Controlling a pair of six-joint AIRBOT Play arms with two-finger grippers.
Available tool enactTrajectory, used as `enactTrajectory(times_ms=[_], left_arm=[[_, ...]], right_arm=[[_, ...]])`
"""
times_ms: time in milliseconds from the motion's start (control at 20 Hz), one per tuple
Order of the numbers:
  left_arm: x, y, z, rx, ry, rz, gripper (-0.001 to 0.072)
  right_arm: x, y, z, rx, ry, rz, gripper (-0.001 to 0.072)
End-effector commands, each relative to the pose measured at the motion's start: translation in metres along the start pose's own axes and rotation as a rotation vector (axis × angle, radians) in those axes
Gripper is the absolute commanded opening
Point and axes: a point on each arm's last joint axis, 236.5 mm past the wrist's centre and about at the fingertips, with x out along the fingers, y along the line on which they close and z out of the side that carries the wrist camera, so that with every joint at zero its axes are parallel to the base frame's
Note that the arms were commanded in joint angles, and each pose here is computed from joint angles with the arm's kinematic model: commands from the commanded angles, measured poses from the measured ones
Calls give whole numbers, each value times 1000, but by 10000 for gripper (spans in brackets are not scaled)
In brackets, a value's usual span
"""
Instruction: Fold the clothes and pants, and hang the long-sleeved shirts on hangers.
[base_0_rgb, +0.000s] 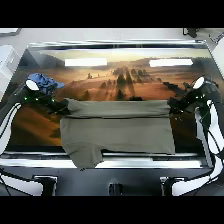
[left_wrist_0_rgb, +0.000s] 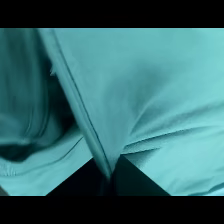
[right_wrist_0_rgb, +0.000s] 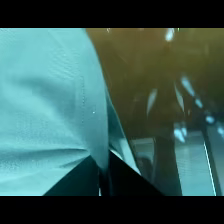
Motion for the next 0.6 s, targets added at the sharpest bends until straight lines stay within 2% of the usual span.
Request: enactTrajectory(times_ms=[0,300,350,400,450,500,550], left_arm=[[14,9,-19,-40,83,13,21],[21,13,-18,-50,98,13,23],[17,12,-15,-46,85,9,54],[7,11,-9,-42,62,5,207],[-8,11,-3,-40,35,0,406],[-28,12,2,-34,5,-4,556],[-47,14,4,-16,-20,-8,559]], right_arm=[[10,-4,-17,-12,89,-11,34],[14,3,-24,-4,130,22,36],[10,2,-24,-5,130,20,90],[1,2,-24,-3,130,22,236],[-15,0,-22,-17,115,25,394],[-33,-3,-22,-32,100,34,542],[-53,-13,-24,-19,92,37,583]])
